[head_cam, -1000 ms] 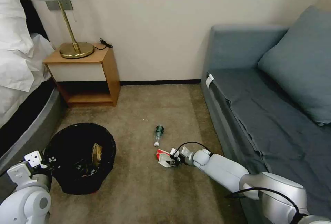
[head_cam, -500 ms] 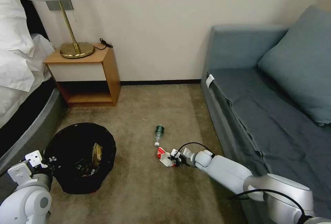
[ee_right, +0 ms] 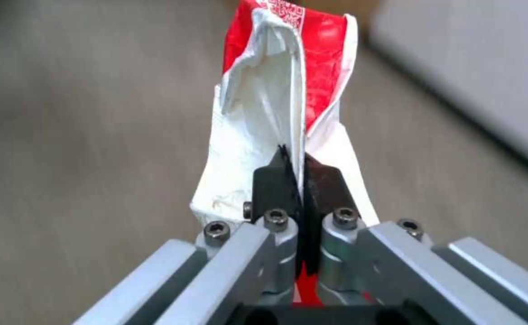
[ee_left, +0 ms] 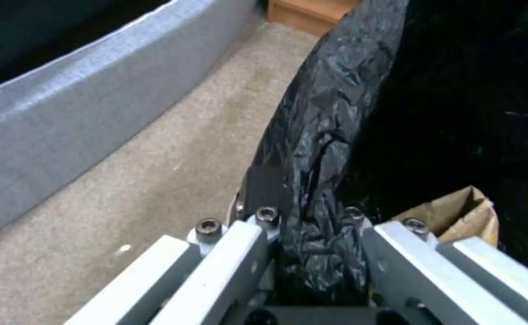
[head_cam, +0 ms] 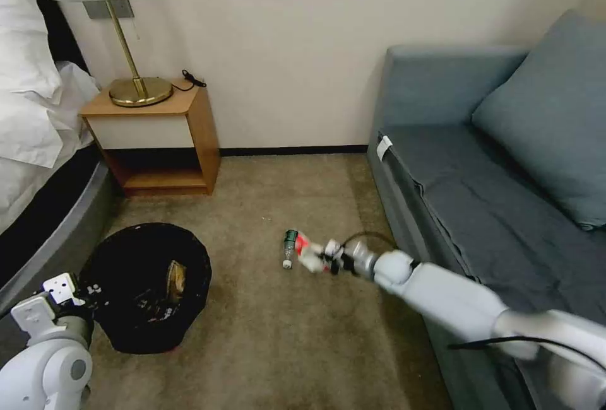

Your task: Pick up the trash bin, then pick up the garbage on the floor and place it into the trash bin.

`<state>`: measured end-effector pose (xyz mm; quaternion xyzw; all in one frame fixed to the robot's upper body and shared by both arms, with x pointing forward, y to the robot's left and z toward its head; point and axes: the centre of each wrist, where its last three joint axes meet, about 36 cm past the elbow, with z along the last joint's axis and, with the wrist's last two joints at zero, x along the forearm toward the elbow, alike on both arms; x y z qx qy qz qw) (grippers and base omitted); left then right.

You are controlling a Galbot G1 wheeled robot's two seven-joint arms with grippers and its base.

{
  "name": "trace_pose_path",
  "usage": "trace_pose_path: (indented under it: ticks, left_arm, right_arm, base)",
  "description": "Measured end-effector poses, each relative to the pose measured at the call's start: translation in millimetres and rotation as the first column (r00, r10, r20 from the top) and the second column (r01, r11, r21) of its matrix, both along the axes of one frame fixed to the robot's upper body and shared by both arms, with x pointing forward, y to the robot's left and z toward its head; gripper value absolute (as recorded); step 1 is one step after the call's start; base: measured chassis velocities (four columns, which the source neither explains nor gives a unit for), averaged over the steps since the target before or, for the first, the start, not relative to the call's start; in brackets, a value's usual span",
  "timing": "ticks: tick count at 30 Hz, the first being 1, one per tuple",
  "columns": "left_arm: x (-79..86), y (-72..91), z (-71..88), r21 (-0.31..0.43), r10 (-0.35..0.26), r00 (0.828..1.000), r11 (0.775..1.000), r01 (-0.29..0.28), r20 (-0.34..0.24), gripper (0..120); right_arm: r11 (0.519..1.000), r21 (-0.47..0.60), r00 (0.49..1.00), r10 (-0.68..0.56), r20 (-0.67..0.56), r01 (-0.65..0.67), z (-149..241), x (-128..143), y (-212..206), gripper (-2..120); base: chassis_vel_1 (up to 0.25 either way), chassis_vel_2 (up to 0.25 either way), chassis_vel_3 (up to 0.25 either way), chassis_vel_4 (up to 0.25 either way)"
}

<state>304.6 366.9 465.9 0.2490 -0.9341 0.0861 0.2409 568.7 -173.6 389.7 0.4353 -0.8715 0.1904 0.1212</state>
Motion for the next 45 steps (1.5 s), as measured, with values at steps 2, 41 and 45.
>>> trace_pose_path:
  ticks: [2,41,45]
  left_arm:
    - [0.7,-1.3,0.6,-0.001,-0.003,1.0,1.0,0.003,0.0,2]
    - [1.2,-19.2,9.2,-0.026,-0.038,0.999,0.999,0.039,0.024,2]
    - [1.7,-18.9,7.9,-0.028,-0.037,0.999,0.999,0.038,0.021,2]
  right_arm:
    - [0.994,0.107,0.999,0.023,0.024,-0.025,46.6,-10.7,27.1,0]
    - [0.956,0.169,0.963,0.256,-0.08,-0.24,45.7,-133.4,228.4,30]
    - [0.949,0.217,0.966,0.248,-0.073,-0.227,62.8,-138.7,223.2,47]
  base:
    - [0.0,0.0,0.0,0.0]
    - [0.0,0.0,0.0,0.0]
    - [0.0,0.0,0.0,0.0]
